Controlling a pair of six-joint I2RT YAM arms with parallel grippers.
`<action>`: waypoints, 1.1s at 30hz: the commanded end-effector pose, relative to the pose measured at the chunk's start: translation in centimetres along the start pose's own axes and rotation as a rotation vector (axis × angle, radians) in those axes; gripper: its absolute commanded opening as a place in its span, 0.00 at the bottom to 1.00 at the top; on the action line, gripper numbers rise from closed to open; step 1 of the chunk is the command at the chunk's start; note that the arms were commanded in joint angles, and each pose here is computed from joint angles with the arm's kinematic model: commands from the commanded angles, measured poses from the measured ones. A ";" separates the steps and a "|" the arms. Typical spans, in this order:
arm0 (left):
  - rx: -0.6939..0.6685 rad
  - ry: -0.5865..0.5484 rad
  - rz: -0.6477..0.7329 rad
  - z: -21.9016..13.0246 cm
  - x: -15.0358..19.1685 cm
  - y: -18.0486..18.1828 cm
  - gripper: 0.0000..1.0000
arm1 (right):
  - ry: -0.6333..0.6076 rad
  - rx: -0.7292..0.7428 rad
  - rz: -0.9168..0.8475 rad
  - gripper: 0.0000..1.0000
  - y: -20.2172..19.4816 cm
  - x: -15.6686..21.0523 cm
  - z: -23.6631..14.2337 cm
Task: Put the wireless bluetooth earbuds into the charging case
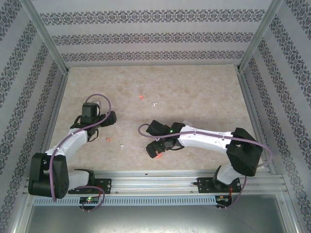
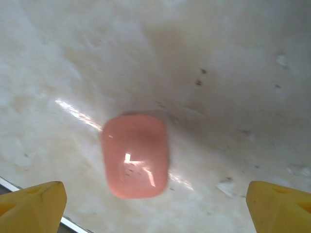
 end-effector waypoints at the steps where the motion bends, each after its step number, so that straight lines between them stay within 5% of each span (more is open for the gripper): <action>1: -0.010 0.013 -0.029 -0.5 -0.1 -0.3 1.00 | 0.067 0.014 -0.008 0.93 0.4 -0.3 0.2; 21: 0.128 0.069 -0.038 -0.6 -0.4 -2.1 1.00 | 0.234 -0.054 0.037 0.77 0.8 0.9 4.2; 27: 0.134 0.096 -0.024 -0.3 -1.3 -3.2 1.00 | 0.249 -0.012 0.208 0.59 -1.6 0.5 5.1; 33: 0.142 0.107 -0.021 0.0 -0.3 -3.8 1.00 | 0.168 -0.071 0.446 0.55 -5.1 -1.3 4.6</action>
Point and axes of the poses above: each hand's point on the last joint's axis, 136 mm out from that joint toward the fingers, its own z axis out along the fingers, its own y axis along the line the jaws close on, x = y × z, the point moved 7 cm from there along -z, back along the fingers, and after that the axes turned 6 degrees about -z, right-handed, at the moved point
